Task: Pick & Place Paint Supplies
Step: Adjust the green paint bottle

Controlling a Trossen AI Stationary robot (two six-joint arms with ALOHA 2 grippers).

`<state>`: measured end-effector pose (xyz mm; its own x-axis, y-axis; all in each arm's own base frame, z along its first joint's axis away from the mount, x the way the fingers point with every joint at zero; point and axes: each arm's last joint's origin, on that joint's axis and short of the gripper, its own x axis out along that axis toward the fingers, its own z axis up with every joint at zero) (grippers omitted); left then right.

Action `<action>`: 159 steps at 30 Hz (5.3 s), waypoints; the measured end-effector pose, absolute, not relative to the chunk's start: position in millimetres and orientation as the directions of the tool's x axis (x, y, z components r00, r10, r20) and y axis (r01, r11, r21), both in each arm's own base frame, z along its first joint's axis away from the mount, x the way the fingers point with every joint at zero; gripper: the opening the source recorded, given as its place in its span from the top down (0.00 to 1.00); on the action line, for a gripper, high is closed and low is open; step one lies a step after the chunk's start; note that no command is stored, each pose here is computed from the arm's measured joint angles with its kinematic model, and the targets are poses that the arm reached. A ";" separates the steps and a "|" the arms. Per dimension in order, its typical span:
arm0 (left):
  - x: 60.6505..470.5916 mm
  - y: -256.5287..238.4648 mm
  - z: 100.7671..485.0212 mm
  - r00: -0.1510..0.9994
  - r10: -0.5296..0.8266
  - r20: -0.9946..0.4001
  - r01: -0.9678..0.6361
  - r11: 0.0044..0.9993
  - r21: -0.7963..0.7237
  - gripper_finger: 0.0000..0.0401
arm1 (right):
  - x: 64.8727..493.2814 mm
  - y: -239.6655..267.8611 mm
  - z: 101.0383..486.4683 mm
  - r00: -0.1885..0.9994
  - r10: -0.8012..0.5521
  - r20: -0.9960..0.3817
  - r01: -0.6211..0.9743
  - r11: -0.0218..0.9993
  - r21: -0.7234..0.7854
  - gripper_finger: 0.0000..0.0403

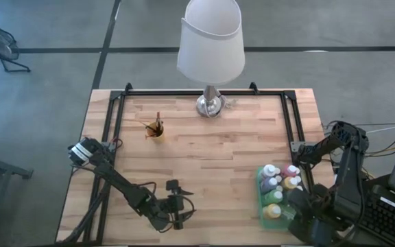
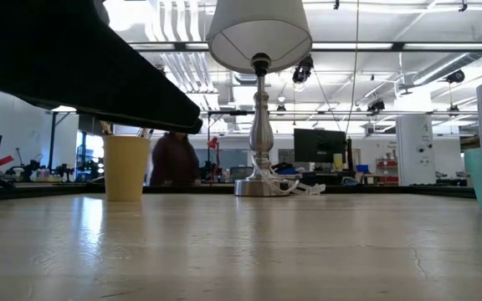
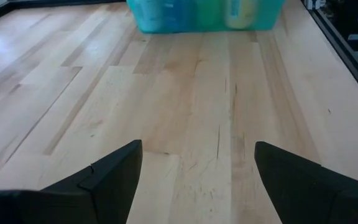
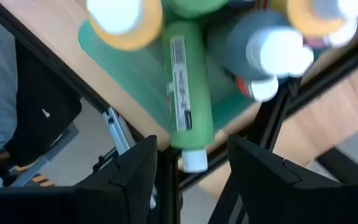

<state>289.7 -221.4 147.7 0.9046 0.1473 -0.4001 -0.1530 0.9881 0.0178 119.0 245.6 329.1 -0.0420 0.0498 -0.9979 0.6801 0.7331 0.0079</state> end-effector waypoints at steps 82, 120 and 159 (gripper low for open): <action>292.1 -214.7 144.7 0.890 0.173 -0.421 -0.078 0.969 0.233 0.22 | 192.6 346.1 287.2 -0.124 0.084 -0.989 0.625 0.781 -0.012 0.59; 293.3 -213.3 144.3 0.887 0.164 -0.432 -0.072 0.972 0.223 0.22 | 135.3 331.2 210.9 -0.536 -0.139 -0.833 0.467 0.773 -0.430 0.57; 293.3 -213.6 144.1 0.886 0.149 -0.439 -0.060 0.976 0.210 0.22 | 126.8 327.0 217.1 -0.539 -0.099 -0.836 0.460 0.797 -0.391 0.96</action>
<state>293.3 -213.6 144.1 0.8859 0.1486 -0.4394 -0.0597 0.9760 0.2096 126.8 327.0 217.1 -0.5394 -0.0988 -0.8362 0.4604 0.7969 -0.3911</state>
